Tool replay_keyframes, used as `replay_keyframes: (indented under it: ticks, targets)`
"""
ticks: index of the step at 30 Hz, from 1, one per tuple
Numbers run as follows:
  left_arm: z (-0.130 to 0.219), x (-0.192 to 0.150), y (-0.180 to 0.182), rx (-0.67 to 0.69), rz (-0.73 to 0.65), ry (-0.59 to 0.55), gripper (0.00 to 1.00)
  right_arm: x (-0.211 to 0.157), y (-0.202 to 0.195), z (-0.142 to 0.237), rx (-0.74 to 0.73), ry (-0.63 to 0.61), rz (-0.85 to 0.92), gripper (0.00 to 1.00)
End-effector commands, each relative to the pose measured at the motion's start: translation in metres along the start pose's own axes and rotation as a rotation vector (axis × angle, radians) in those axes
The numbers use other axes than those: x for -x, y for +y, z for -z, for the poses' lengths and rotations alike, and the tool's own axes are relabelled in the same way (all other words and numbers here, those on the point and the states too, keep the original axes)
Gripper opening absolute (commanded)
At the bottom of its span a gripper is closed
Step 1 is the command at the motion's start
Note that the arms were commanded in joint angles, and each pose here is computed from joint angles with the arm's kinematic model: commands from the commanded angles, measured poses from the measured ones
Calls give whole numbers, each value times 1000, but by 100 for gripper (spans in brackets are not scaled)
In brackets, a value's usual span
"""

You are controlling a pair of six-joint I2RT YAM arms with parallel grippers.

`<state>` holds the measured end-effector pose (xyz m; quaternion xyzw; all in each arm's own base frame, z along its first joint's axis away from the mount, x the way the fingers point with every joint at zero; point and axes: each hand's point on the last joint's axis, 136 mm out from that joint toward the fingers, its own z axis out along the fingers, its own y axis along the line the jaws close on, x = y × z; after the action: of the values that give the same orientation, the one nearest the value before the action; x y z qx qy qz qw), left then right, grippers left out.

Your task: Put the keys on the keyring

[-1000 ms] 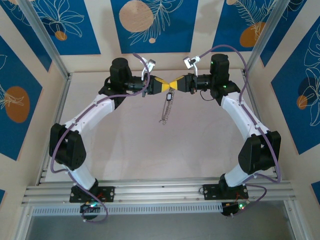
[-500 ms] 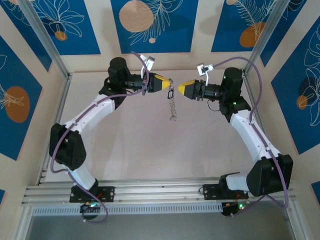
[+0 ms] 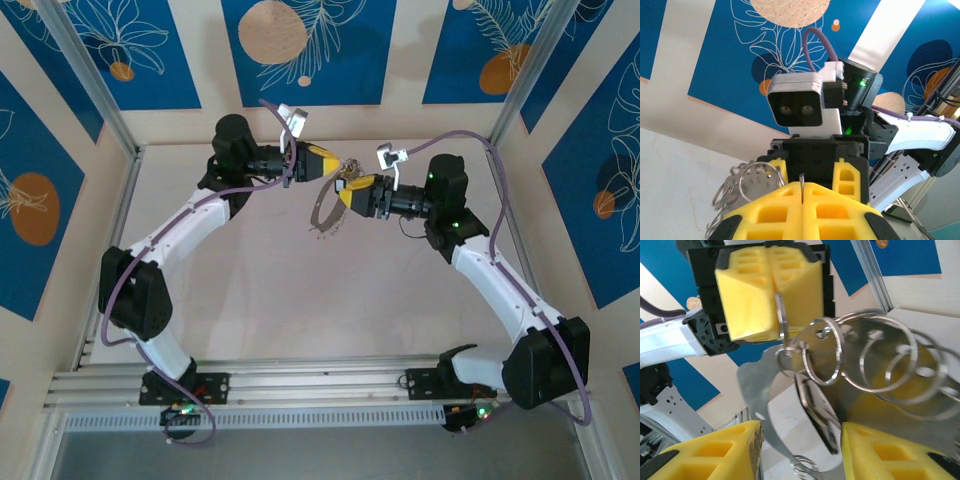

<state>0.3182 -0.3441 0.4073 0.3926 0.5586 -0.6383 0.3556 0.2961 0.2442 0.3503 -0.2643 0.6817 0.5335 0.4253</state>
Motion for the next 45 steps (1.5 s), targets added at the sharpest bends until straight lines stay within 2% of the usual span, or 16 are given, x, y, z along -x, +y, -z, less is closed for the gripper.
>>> replay_keyframes:
  ticks: [1, 24, 28, 33, 36, 45]
  targets:
    - [-1, 10, -22, -50, -65, -5, 0, 5, -1, -1, -31, -29, 68, 46]
    - [-1, 10, -21, -56, -59, -8, 0, 19, 1, -17, -11, -43, 115, 44]
    - [-1, 10, -21, -55, -60, -9, 0, 18, 5, -19, 0, -37, 123, 33]
    - [-1, 10, -20, -52, -59, -10, 0, 14, 6, -17, 2, -26, 125, 10]
    - [-1, 9, -19, -50, -59, -9, 0, 13, 8, -14, -5, -27, 128, 0]
    - [-1, 8, -16, -33, -61, -18, 0, 11, 8, -3, -40, -13, 117, 0]
